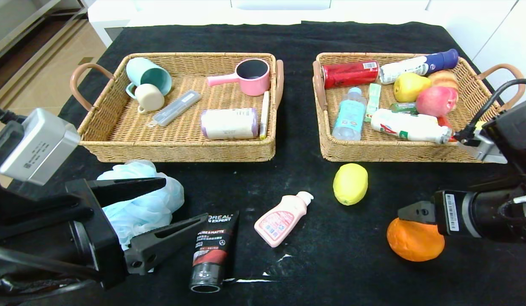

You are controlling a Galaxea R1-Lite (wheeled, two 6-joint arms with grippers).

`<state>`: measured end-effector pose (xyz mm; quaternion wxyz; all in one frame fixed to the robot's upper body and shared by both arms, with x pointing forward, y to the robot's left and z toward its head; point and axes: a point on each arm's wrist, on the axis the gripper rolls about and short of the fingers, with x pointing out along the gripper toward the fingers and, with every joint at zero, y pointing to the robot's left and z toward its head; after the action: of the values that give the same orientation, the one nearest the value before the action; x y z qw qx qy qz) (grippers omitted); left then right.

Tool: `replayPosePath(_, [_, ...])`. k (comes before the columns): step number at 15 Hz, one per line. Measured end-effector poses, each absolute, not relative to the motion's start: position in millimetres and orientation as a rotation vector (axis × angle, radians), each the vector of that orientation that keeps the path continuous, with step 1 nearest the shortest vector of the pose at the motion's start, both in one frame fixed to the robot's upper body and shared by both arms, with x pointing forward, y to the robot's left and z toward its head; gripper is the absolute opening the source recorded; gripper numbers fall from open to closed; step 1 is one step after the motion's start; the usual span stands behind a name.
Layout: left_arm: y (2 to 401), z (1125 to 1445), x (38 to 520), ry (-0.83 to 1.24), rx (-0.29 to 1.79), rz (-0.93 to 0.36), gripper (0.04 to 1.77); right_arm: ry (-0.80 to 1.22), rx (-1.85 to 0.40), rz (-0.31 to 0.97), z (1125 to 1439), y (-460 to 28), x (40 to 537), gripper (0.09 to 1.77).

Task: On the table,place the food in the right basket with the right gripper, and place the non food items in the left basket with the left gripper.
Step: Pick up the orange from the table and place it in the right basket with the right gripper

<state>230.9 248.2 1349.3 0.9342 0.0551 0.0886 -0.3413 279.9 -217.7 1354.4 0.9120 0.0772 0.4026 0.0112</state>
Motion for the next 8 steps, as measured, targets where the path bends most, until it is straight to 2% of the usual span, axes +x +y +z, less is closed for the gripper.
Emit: replayPosePath(8, [248, 1349, 231, 0.182, 0.113, -0.698, 1.72, 0.905, 0.161, -0.021, 1333, -206, 292, 1.70])
